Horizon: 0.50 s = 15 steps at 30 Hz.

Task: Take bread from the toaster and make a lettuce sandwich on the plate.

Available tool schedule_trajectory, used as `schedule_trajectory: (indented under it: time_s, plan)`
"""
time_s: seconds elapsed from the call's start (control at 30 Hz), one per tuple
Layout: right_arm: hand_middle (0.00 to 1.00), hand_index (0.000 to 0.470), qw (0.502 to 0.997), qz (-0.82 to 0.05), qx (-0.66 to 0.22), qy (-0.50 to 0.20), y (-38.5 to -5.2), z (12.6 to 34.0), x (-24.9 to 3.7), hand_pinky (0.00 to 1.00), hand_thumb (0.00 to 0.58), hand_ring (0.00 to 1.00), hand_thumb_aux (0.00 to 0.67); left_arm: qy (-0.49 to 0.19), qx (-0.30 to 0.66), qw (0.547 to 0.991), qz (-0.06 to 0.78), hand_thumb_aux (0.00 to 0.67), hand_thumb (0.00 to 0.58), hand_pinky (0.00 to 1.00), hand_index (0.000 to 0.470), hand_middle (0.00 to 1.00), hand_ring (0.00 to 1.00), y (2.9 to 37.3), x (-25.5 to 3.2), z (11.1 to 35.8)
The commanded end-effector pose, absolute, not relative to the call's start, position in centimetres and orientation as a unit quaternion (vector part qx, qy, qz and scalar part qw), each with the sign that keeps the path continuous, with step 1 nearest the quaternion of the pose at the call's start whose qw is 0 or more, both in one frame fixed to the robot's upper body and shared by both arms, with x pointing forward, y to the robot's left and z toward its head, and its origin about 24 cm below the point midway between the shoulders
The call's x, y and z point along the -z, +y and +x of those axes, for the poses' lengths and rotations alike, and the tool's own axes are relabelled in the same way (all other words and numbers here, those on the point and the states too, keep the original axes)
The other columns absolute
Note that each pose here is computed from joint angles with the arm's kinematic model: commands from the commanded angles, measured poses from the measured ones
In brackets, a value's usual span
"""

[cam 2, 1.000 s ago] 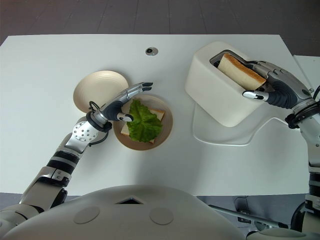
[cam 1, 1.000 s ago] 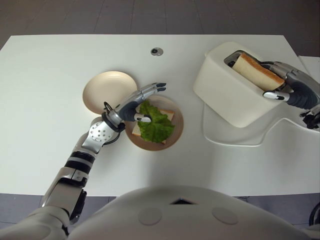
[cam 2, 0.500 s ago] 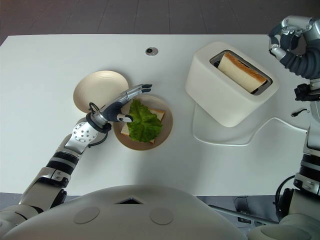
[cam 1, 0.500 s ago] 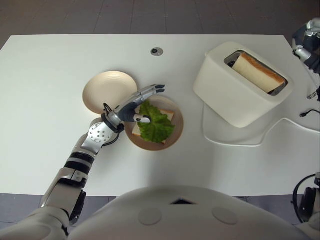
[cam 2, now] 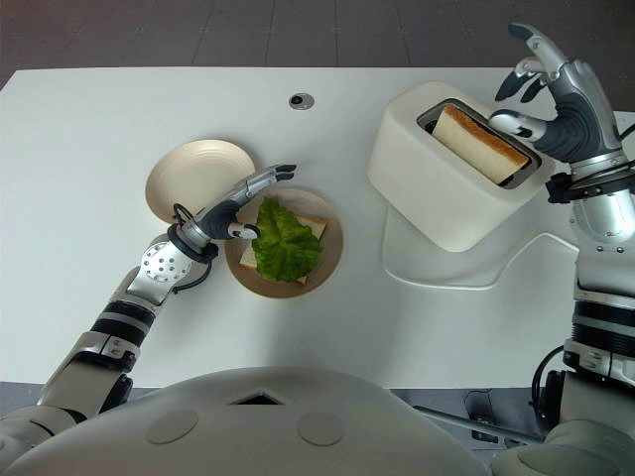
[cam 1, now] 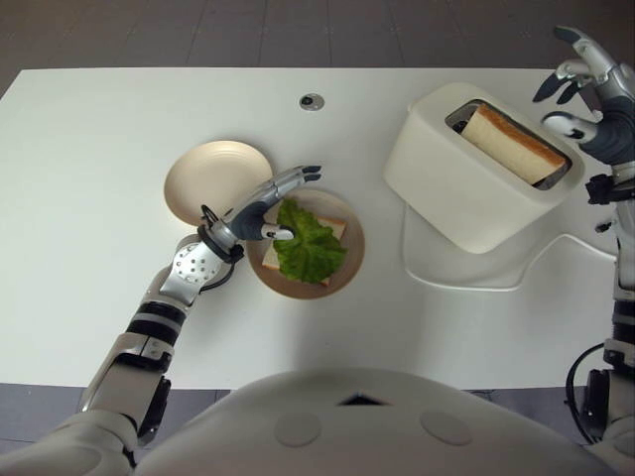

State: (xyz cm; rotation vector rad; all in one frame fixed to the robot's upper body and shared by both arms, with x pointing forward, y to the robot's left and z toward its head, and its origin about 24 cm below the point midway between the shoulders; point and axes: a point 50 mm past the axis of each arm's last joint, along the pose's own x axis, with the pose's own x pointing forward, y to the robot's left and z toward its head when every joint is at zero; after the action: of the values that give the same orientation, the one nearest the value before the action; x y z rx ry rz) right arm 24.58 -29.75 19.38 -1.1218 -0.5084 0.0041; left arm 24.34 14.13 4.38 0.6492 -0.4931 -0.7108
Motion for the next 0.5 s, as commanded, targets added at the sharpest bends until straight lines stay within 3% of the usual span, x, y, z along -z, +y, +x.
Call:
schedule_trajectory:
  time_s: [0.03,0.17,0.43,0.47,0.5]
  plan:
    - [0.00,0.000,0.806,-0.555,-0.014,-0.205,-30.6,24.6,-18.8,0.00,0.000,0.00,0.000,-0.225,0.345,0.854,0.317,0.000,0.000,0.00,0.000,0.00,0.00,14.4,-4.1,24.3]
    - [0.00,0.000,0.791,-0.590,-0.081,-0.140,-30.6,24.4,-15.9,0.00,0.000,0.00,0.000,-0.221,0.353,0.850,0.323,0.000,0.000,0.00,0.000,0.00,0.00,14.1,-3.7,24.4]
    - [0.00,0.000,0.784,-0.599,-0.142,-0.082,-31.1,23.7,-13.6,0.00,0.000,0.00,0.000,-0.215,0.364,0.847,0.322,0.000,0.000,0.00,0.000,0.00,0.00,13.8,-3.5,24.4]
    - [0.00,0.020,0.784,-0.598,-0.145,-0.079,-31.2,23.7,-13.4,0.00,0.049,0.00,0.029,-0.215,0.365,0.847,0.323,0.000,0.000,0.00,0.000,0.00,0.00,13.8,-3.5,24.5]
    - [0.00,0.147,0.784,-0.598,-0.146,-0.080,-31.2,23.7,-13.4,0.00,0.307,0.00,0.210,-0.215,0.365,0.846,0.323,0.000,0.000,0.00,0.000,0.00,0.00,13.8,-3.5,24.5]
